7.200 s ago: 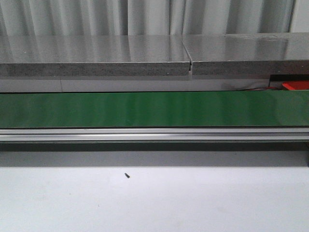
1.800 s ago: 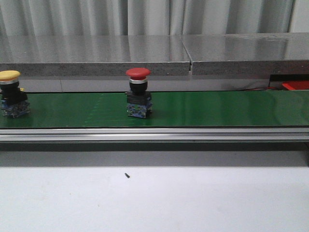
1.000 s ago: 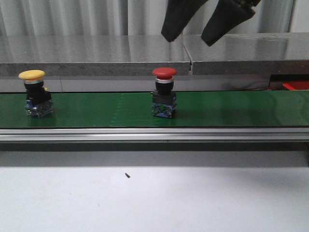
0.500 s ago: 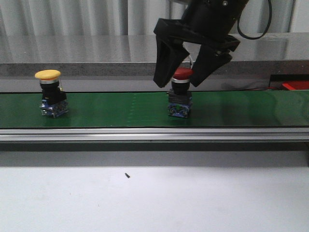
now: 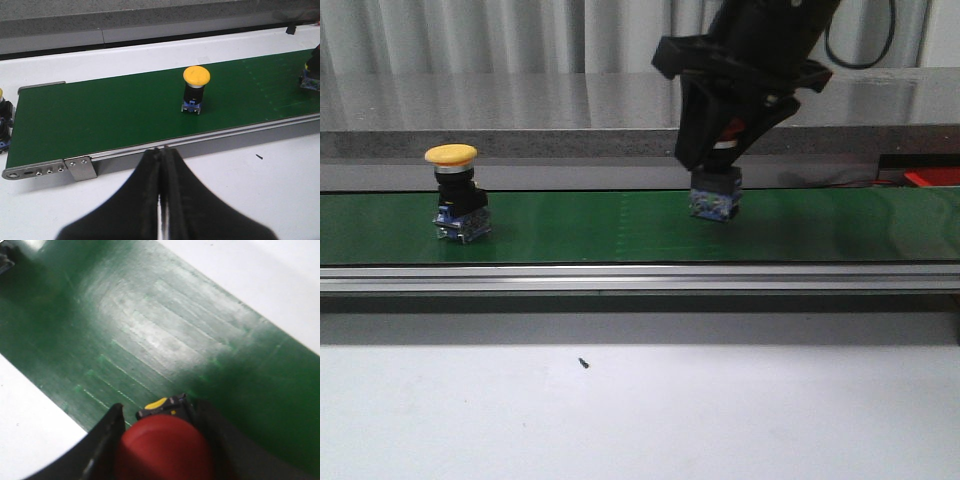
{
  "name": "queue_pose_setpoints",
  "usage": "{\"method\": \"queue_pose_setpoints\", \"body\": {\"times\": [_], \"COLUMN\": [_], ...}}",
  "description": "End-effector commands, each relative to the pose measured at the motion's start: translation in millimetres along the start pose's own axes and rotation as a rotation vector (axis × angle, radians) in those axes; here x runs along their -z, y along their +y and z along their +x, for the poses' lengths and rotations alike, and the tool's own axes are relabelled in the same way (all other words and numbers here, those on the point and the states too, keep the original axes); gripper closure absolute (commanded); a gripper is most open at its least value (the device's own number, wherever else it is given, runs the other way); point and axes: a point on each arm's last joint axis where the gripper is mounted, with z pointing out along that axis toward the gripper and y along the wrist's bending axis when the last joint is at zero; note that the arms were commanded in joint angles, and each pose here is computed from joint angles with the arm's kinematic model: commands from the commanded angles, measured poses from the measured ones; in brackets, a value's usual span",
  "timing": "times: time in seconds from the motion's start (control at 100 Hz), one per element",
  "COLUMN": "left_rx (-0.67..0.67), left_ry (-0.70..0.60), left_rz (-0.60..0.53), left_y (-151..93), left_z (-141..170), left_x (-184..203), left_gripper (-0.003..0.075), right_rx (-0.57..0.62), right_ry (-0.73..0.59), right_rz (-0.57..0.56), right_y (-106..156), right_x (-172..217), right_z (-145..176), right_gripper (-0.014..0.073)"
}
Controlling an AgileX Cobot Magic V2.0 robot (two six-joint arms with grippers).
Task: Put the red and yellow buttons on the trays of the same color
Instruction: 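Lower the right gripper onto the red button on the belt and grasp it, then carry the red button into the red tray and open the right gripper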
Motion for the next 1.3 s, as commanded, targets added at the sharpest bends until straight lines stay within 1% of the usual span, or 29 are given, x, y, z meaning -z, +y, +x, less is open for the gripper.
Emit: {"method": "queue_pose_setpoints", "body": {"times": [0.0,0.04,0.09,0.2,0.38,0.57,0.76,0.89,0.99,1.29], "left_rx": [0.003,0.003,0.003,0.003,0.003,0.003,0.003,0.003,0.003,0.003], "left_ry": [-0.091,-0.091,-0.091,-0.091,-0.091,-0.091,-0.091,-0.091,-0.091,-0.091], "left_rz": [0.003,0.003,0.003,0.003,0.003,0.003,0.003,0.003,0.003,0.003], "left_y": [-1,-1,-1,-1,-1,-1,-1,-1,-1,-1], "left_z": [-13,-13,-13,-13,-13,-13,-13,-13,-13,-13], "left_x": [4,4,4,4,4,4,4,4,4,4], "left_gripper": [0.0739,0.0739,0.0739,0.0739,0.0739,0.0739,0.0739,0.0739,0.0739,0.0739], "right_rx": [-0.02,-0.033,-0.079,-0.238,-0.317,-0.476,-0.604,-0.669,-0.711,-0.732], "right_ry": [-0.123,-0.128,-0.143,-0.169,-0.173,-0.148,-0.173,-0.163,-0.144,-0.153], "right_rz": [0.083,0.121,0.159,0.233,0.35,0.444,0.535,0.56,0.547,0.537], "right_y": [-9,-15,-23,-44,-82,-133,-177,-200,-215,-241], "right_x": [47,56,65,90,127,151,171,170,157,123], "right_z": [-11,-10,-8,-1,17,46,72,86,92,93], "right_gripper": [0.0454,0.0454,0.0454,0.0454,0.0454,0.0454,0.0454,0.0454,0.0454,0.0454]}}
